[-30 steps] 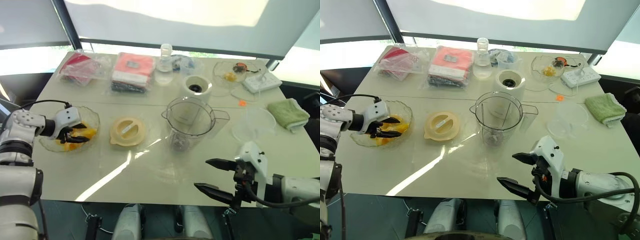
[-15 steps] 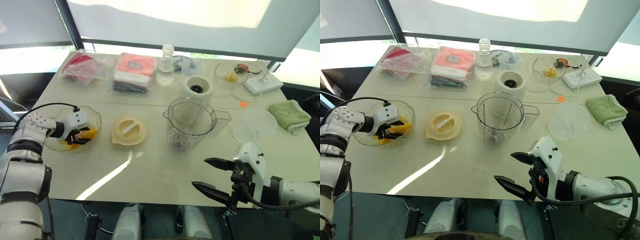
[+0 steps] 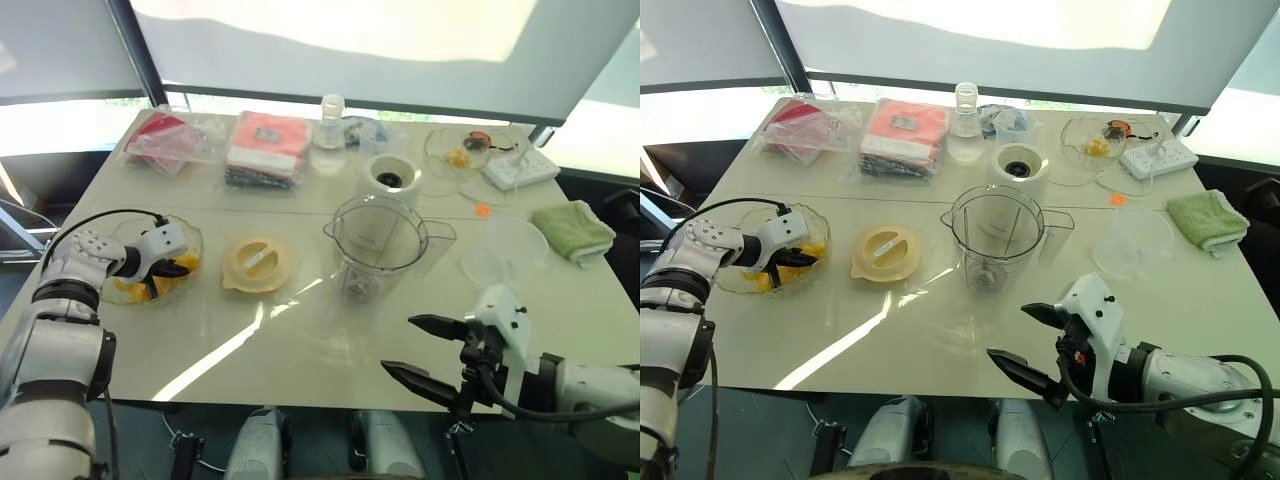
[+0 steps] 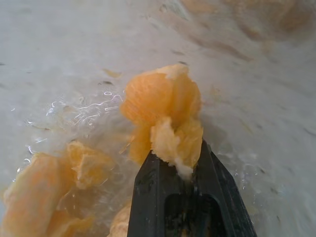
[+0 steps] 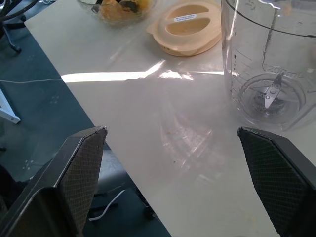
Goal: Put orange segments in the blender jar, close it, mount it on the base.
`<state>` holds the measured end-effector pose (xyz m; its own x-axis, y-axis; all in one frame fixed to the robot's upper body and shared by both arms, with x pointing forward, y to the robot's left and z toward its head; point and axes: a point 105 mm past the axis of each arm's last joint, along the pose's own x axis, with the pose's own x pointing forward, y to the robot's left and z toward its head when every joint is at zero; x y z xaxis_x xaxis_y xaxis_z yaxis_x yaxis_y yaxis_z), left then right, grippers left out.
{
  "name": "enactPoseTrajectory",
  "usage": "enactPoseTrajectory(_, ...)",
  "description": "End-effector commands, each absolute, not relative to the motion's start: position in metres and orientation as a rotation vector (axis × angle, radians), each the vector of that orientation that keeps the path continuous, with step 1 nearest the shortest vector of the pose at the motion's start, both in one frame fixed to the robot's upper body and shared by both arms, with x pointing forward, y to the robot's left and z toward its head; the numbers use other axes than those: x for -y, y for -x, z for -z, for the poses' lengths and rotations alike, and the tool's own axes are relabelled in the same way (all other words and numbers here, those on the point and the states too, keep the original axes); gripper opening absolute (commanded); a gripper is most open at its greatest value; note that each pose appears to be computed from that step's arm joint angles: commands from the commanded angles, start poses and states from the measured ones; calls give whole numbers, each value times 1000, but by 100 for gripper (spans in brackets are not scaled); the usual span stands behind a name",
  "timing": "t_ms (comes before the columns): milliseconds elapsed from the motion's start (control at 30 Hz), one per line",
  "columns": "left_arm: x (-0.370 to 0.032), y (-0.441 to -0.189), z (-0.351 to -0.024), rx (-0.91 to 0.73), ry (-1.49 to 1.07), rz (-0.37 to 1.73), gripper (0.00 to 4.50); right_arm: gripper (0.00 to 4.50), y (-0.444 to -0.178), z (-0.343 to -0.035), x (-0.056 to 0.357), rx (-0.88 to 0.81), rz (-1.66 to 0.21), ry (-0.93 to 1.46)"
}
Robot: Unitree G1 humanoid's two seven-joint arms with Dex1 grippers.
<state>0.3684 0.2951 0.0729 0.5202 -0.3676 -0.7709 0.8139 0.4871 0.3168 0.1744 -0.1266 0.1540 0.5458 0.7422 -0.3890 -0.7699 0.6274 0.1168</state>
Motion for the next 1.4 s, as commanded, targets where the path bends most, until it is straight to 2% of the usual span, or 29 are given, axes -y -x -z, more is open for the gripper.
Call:
enactPoseTrajectory(33, -301, -366, -72, -698, -712, 772, 5, 450, -175, -159, 121, -394, -922, 72)
enactPoseTrajectory(167, -309, -369, -104, -619, -657, 752, 5, 450, -177, -158, 121, -394, -926, 73)
enactPoseTrajectory(300, -316, -369, -148, -528, -588, 764, 5, 450, -177, -155, 121, -397, -934, 64)
enactPoseTrajectory(467, -324, -362, -194, -454, -499, 786, 5, 450, -180, -148, 118, -403, -949, 40)
enactPoseTrajectory(633, -327, -353, -212, -444, -464, 822, 5, 450, -182, -142, 118, -410, -953, 29)
enactPoseTrajectory(767, -321, -356, -227, -375, -417, 827, 5, 450, -183, -138, 120, -417, -954, 20)
enactPoseTrajectory(867, -288, -365, -257, -278, -433, 945, 5, 450, -185, -131, 133, -439, -895, -29)
enactPoseTrajectory(967, -229, -376, -298, -108, -443, 1110, 5, 450, -187, -133, 155, -424, -804, -58)
enactPoseTrajectory(1067, -184, -375, -323, 0, -392, 1247, 5, 450, -188, -139, 167, -395, -749, -67)
enactPoseTrajectory(1133, -138, -371, -336, 74, -359, 1393, 5, 450, -188, -143, 169, -365, -728, -90)
enactPoseTrajectory(1233, -91, -363, -340, 114, -345, 1549, 5, 450, -188, -141, 168, -353, -705, -95)
enactPoseTrajectory(1400, -30, -358, -311, 109, -417, 1708, 5, 450, -187, -143, 170, -302, -633, -138)
